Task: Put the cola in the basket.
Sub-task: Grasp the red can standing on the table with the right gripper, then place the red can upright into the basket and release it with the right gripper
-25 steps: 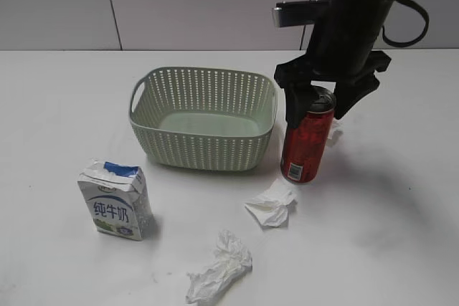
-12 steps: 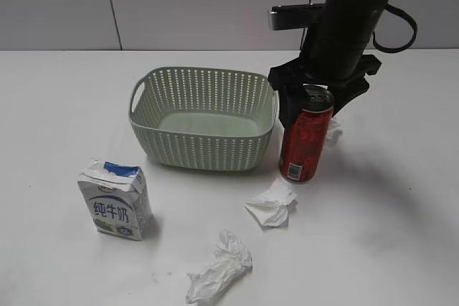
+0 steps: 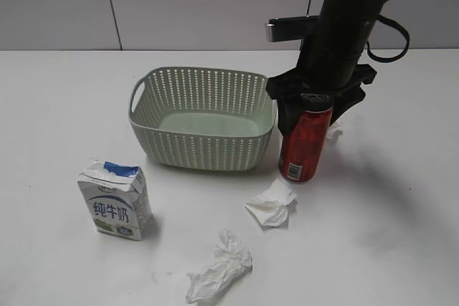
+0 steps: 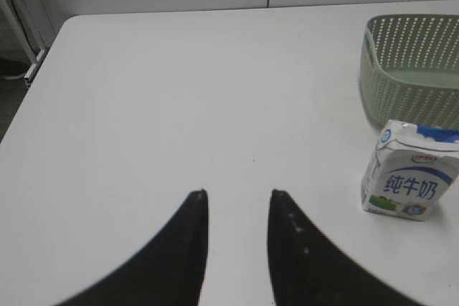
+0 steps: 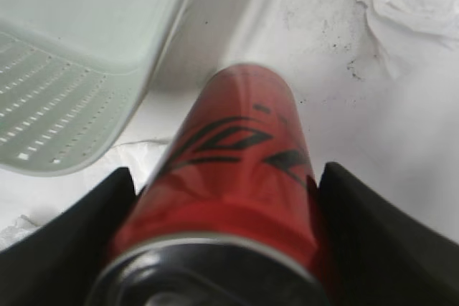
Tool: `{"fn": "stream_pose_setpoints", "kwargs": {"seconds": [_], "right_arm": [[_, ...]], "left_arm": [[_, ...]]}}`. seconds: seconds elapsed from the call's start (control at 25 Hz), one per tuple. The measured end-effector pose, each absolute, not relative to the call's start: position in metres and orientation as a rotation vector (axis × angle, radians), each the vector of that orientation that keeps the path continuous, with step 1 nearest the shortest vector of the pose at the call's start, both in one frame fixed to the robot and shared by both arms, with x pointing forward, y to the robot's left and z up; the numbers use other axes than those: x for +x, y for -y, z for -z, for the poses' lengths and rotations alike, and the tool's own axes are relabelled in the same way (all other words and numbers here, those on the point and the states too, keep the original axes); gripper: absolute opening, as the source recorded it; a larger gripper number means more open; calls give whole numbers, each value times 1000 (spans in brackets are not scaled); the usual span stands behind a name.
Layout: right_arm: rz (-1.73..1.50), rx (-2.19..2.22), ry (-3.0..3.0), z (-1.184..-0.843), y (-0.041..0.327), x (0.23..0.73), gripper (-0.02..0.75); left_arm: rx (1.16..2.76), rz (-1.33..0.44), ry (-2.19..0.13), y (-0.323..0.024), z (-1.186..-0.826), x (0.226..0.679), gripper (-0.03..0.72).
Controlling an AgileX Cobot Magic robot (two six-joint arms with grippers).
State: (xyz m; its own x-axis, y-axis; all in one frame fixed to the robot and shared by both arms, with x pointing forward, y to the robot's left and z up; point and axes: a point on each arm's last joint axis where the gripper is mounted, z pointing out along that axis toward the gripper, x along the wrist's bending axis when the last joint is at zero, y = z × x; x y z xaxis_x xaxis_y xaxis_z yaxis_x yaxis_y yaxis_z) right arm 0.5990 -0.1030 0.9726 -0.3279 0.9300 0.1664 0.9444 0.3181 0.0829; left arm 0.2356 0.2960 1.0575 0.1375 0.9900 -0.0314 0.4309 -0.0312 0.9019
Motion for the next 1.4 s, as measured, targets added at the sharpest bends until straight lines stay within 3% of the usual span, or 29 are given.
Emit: {"fn": "stream_pose_setpoints", "kwargs": {"seconds": [0.16, 0.52, 1.16, 1.4], "right_arm": [[218, -1761, 2477, -972, 104, 597, 521], [50, -1733, 2598, -977, 114, 601, 521], [617, -1733, 2793, -1099, 103, 625, 521], [776, -1627, 2873, -1130, 89, 620, 521]], "left_arm": [[1592, -856, -1414, -296, -1058, 236, 232], [1592, -856, -1414, -296, -1058, 236, 232], [1592, -856, -1414, -296, -1058, 236, 232], [1592, -856, -1414, -296, -1058, 236, 234]]}}
